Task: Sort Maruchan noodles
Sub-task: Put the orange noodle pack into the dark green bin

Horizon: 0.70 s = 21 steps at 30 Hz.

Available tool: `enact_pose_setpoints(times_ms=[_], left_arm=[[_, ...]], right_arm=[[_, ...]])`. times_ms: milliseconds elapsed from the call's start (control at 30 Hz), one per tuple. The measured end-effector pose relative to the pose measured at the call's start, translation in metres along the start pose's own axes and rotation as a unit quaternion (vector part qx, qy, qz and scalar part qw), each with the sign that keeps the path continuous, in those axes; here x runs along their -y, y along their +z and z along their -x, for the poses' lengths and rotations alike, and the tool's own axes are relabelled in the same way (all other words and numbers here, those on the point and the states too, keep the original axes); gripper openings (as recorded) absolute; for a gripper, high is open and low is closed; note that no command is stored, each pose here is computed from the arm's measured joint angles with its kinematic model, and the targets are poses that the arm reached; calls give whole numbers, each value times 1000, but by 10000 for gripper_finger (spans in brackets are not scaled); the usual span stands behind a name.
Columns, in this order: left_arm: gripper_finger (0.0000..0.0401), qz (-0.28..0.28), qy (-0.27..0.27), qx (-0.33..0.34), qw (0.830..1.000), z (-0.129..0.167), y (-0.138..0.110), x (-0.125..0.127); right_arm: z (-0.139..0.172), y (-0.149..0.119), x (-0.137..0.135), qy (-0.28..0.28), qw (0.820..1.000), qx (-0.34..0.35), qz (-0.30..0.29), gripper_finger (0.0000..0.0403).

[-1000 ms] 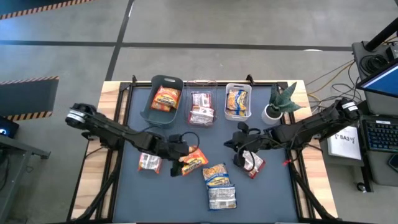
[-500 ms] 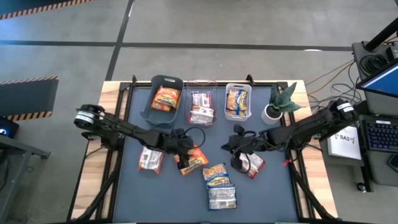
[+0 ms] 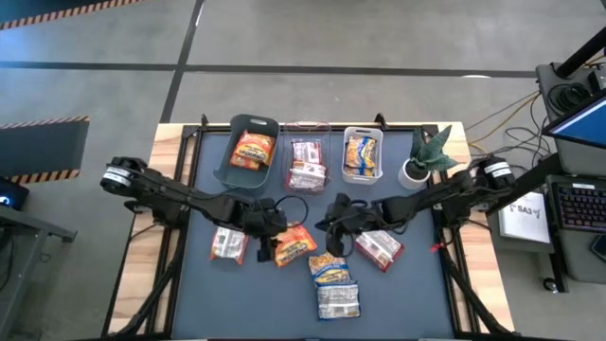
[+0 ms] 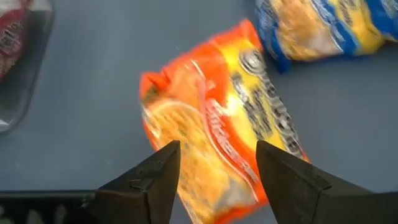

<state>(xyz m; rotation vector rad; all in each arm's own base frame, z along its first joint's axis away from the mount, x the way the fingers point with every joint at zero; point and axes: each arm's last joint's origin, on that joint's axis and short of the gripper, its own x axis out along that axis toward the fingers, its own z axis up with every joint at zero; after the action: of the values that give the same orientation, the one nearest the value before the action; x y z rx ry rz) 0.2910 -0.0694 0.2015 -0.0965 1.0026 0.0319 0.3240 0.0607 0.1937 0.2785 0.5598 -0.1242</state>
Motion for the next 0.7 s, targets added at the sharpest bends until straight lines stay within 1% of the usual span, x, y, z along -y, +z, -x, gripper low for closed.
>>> enact_pose_setpoints(times_ms=[167,233,333,467,567,700], left_arm=[[161,-18,-4,-32,999,-7,-17,9],[144,-20,-8,-31,999,-8,-18,15],[114,-17,-15,-32,999,-7,-22,23],[75,-15,-23,-35,999,-4,-26,33],[53,-13,-19,-33,999,-6,-29,38],[37,-14,-7,-18,1000,-9,-32,42]], right_arm=[[-17,12,-3,-3,999,-24,-34,9],[-22,15,-4,-12,998,-43,-35,9],[-28,20,-8,-22,996,-61,-53,9],[-36,26,-12,-30,994,-73,-71,14],[-43,31,-15,-29,994,-69,-75,33],[-47,33,-18,-28,994,-72,-80,76]])
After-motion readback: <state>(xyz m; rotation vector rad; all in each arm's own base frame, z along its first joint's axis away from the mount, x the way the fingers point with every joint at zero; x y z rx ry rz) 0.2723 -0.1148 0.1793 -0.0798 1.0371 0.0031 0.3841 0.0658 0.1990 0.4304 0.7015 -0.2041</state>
